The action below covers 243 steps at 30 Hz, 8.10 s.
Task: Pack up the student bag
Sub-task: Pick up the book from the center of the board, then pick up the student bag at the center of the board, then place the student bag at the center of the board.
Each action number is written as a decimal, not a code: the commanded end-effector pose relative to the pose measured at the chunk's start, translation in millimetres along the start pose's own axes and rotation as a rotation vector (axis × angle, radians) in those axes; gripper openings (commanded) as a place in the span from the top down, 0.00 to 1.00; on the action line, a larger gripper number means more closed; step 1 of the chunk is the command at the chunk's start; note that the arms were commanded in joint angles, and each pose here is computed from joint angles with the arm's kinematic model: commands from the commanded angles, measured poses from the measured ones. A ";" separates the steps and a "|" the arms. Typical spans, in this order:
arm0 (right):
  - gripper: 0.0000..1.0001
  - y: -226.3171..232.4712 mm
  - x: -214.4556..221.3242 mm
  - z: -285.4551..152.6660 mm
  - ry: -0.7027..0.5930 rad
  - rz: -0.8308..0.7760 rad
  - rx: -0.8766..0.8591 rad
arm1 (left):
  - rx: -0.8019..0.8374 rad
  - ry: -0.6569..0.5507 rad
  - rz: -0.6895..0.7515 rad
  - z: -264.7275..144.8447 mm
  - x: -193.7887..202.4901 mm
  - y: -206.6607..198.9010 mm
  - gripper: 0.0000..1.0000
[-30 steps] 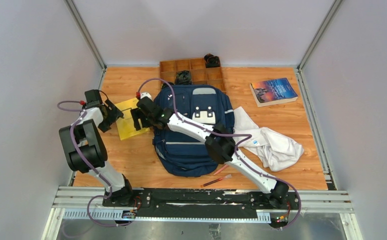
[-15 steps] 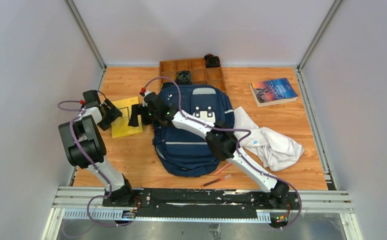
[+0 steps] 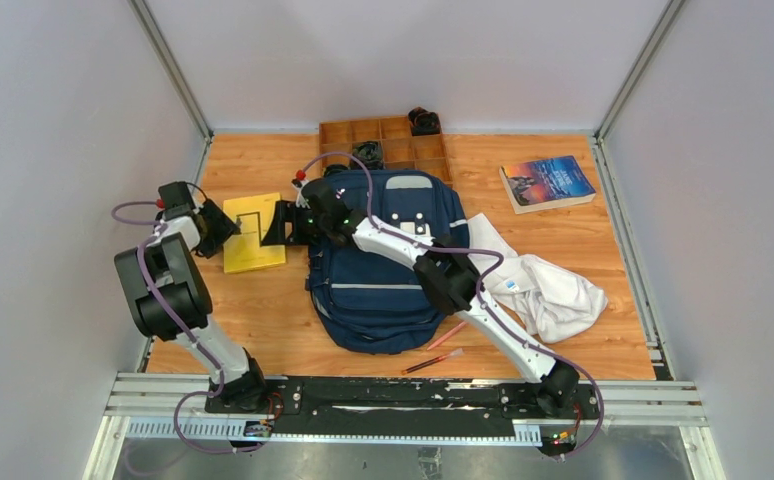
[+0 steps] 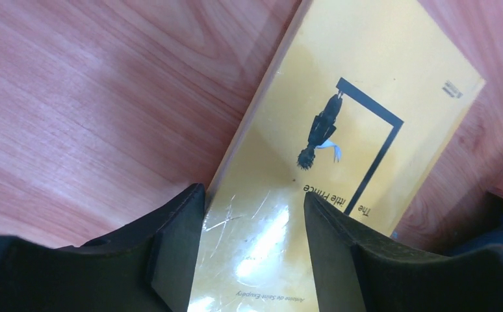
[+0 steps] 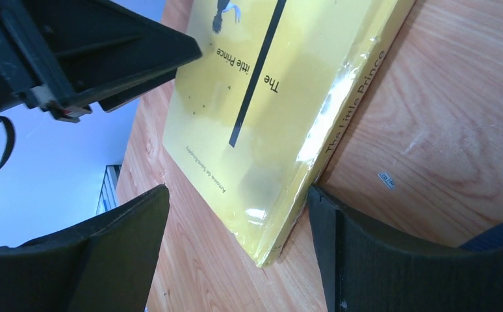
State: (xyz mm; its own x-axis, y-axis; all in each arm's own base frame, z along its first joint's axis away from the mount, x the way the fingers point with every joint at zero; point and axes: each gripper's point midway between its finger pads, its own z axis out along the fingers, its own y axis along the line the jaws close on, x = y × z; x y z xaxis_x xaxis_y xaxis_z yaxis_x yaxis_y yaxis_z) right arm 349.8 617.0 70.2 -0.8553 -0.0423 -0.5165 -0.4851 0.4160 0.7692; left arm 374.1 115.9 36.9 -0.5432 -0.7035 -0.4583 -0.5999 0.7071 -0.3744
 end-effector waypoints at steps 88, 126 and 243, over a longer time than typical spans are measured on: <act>0.11 131.4 -44.2 -192.9 -0.007 -0.250 -0.091 | 0.854 -0.264 0.344 -346.1 48.7 -175.3 1.00; 0.95 212.0 -66.7 -324.1 -0.117 -0.099 -0.910 | 1.260 -0.134 0.256 -378.3 70.4 -214.8 1.00; 1.00 -48.4 0.1 -533.9 -0.376 0.071 0.623 | 1.000 -0.868 0.069 -530.4 -23.4 -219.5 1.00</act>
State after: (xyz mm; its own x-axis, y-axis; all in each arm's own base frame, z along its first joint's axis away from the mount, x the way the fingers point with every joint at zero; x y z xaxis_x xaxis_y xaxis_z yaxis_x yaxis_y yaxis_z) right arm 263.3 103.9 208.6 -0.7636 0.2629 -0.5898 -0.0663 0.8766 0.4766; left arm 215.3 -63.8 492.8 0.0704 -0.6171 -0.7837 0.1859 0.7800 -0.5975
